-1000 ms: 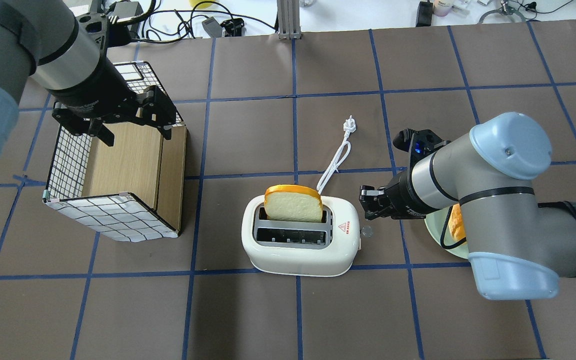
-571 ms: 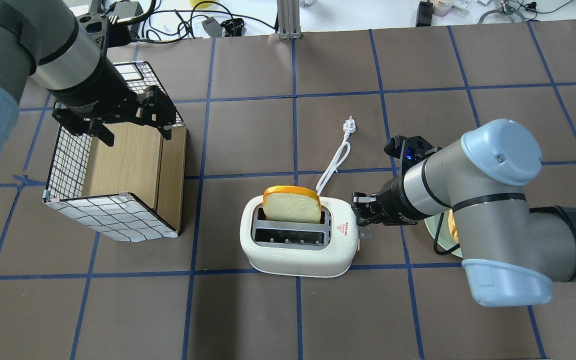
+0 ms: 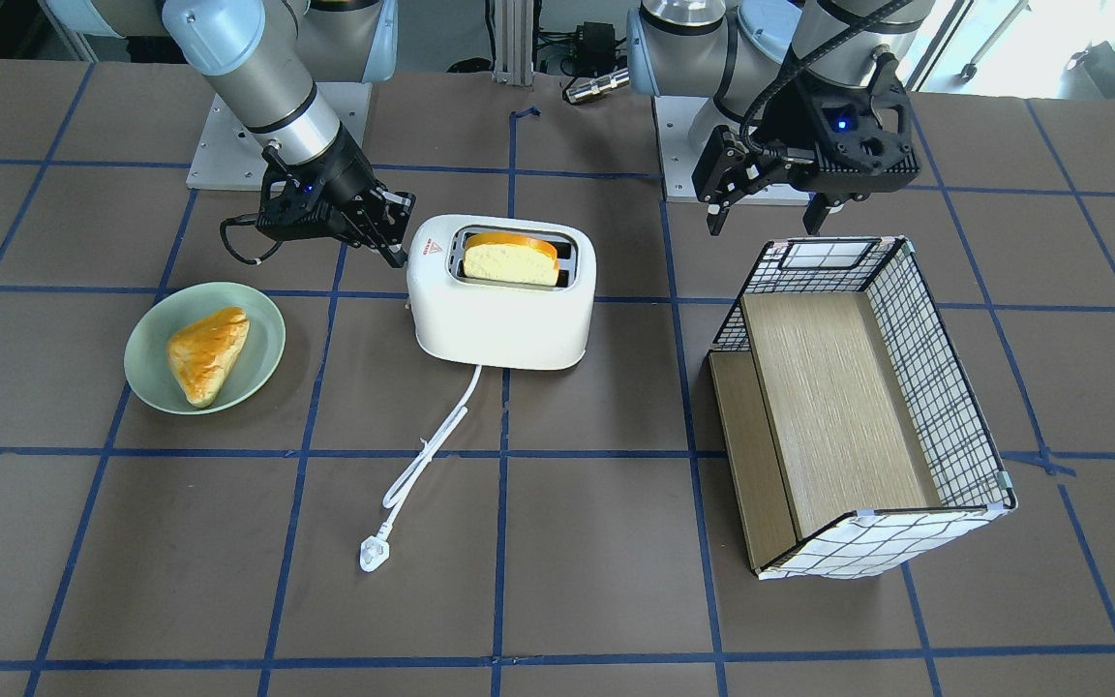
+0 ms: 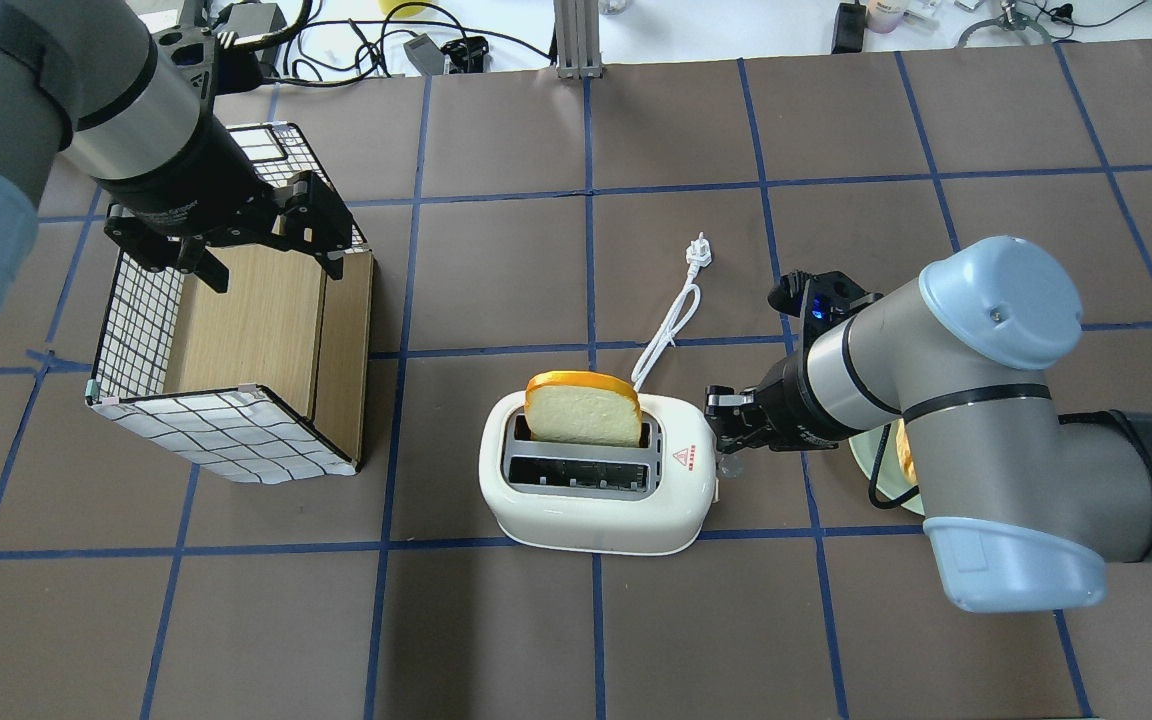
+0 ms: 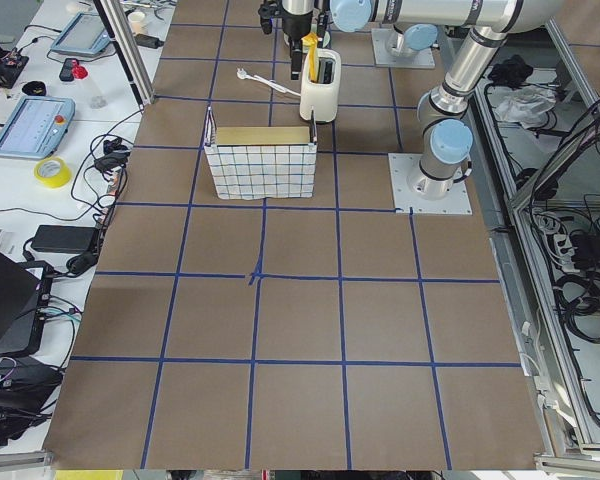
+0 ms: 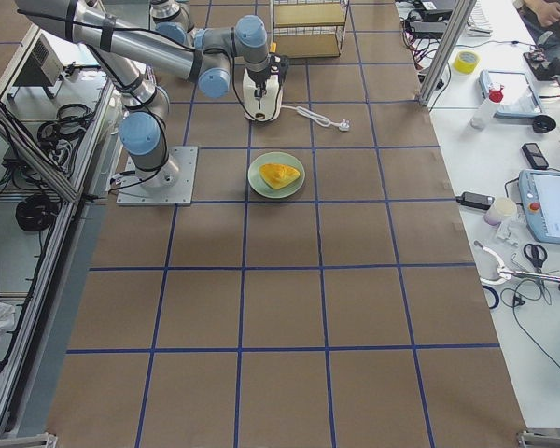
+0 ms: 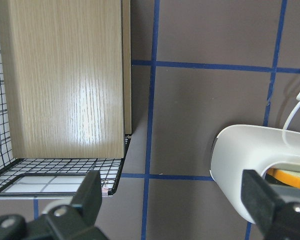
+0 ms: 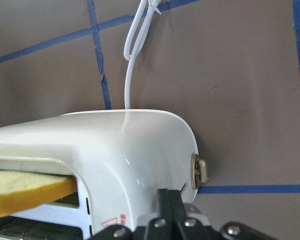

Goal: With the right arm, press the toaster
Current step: 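Press the toaster lever down with the right gripper, then hold the lever down with the right gripper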

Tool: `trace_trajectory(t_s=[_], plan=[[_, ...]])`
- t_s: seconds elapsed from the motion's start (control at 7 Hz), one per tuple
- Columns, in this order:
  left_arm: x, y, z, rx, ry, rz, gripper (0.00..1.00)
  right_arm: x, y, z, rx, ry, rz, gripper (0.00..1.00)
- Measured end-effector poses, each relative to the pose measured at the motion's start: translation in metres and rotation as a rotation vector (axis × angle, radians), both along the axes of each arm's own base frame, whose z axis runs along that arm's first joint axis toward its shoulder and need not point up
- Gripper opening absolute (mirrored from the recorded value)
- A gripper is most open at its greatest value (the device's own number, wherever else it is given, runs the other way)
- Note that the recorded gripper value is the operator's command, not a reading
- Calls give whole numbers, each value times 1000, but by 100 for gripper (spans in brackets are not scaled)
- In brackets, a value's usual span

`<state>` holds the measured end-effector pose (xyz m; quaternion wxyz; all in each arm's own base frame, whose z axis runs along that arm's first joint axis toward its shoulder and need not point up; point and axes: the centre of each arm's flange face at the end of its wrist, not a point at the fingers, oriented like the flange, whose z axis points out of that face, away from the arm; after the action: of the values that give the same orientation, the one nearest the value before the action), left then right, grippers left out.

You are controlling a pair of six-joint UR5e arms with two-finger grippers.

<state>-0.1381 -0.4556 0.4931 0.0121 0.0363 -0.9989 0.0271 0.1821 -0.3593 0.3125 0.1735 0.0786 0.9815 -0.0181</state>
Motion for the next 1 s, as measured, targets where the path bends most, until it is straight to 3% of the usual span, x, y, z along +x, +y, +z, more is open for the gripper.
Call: trace_trajectory(t_s=[0.57,1.0], plan=[[0,0,0,0,-1,0,100,-1,14,-25,62,17,7,0],[0,0,0,0,0,0,100,-1,9,-38,91,21,-2,0]])
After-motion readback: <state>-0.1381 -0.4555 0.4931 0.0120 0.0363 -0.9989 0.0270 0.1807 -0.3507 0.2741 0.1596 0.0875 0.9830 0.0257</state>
